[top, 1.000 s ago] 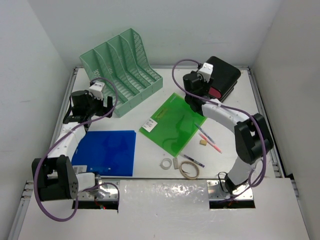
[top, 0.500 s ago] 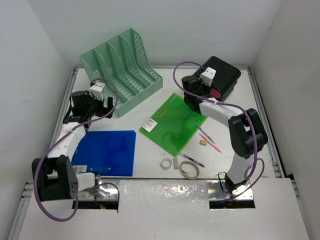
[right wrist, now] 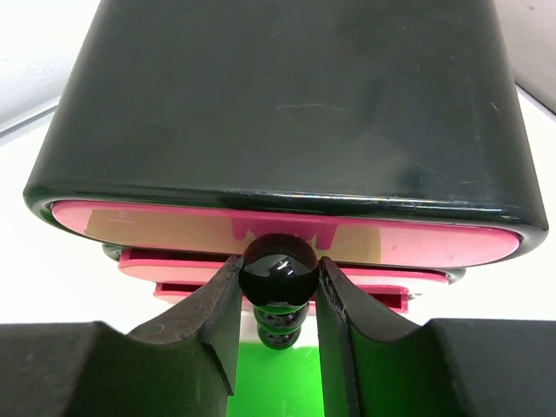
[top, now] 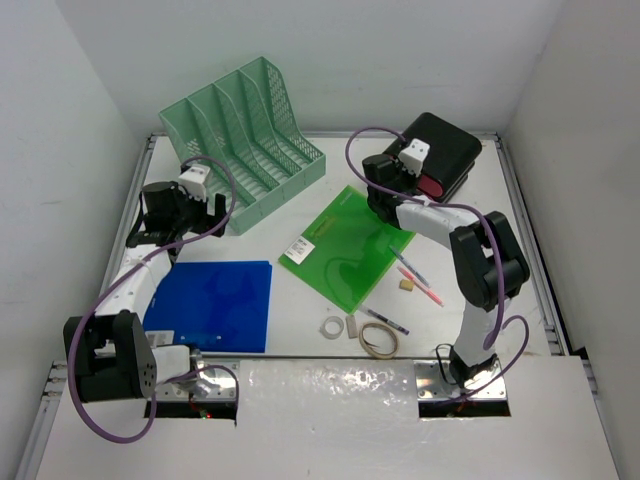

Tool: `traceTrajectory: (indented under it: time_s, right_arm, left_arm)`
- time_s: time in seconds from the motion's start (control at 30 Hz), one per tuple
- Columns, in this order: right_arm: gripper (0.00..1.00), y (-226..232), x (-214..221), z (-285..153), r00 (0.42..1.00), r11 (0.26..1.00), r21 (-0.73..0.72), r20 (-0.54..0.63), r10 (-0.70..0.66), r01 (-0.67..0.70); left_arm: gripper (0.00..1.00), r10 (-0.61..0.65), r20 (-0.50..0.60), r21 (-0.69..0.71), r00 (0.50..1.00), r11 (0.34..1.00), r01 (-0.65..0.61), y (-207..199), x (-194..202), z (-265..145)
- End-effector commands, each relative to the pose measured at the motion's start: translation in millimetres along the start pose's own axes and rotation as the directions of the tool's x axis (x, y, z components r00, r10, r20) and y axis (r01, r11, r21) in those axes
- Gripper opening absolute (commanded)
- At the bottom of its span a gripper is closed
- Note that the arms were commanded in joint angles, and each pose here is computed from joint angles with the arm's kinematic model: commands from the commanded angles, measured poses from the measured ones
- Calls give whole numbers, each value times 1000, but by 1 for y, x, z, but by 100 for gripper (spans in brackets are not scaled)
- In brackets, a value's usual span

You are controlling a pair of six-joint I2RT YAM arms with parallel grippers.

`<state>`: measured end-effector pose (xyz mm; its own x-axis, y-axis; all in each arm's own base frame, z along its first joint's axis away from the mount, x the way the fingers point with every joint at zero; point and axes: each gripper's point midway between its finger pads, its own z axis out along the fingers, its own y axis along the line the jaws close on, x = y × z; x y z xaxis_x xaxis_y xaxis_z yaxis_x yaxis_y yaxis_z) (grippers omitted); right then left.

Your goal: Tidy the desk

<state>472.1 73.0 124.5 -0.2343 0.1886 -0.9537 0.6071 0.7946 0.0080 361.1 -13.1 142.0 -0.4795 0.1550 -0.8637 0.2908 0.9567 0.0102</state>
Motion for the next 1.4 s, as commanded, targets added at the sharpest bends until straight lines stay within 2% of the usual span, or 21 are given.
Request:
traceTrajectory:
  time_s: [0.0, 0.1, 0.43, 0.53, 0.83, 1.03, 1.23, 1.37]
  right_arm:
    - [31, 1, -24, 1, 998, 999, 10, 54, 44, -45]
    - [41, 3, -29, 0, 998, 1000, 8, 57, 28, -28]
    - [43, 3, -38, -1, 997, 1000, -6, 78, 22, -22]
    - [36, 6, -42, -2, 996, 1000, -16, 83, 17, -15]
    - [1, 4, -35, -5, 997, 999, -27, 75, 31, -29]
    - [0, 15, -30, -32, 996, 998, -55, 92, 0, 5]
    - [0, 11, -15, -57, 995, 996, -88, 95, 25, -17]
    - [0, 13, 2, -73, 996, 993, -114, 89, -25, 35]
  left_arm:
    - [85, 31, 67, -15, 997, 999, -31, 5, -26, -5]
    - [85, 34, 67, -13, 997, 999, -33, 5, -26, -4]
    - [85, 33, 65, -8, 997, 999, -32, 4, -26, -4]
    - [85, 34, 65, -8, 997, 999, -34, 4, -26, -4]
    - [85, 38, 60, -4, 997, 999, -38, 3, -24, -3]
    - [85, 33, 62, 5, 998, 999, -33, 2, -24, -4]
    - [85, 31, 62, 12, 998, 999, -32, 1, -24, -4]
    - [85, 27, 64, 19, 998, 999, -28, -1, -24, -4]
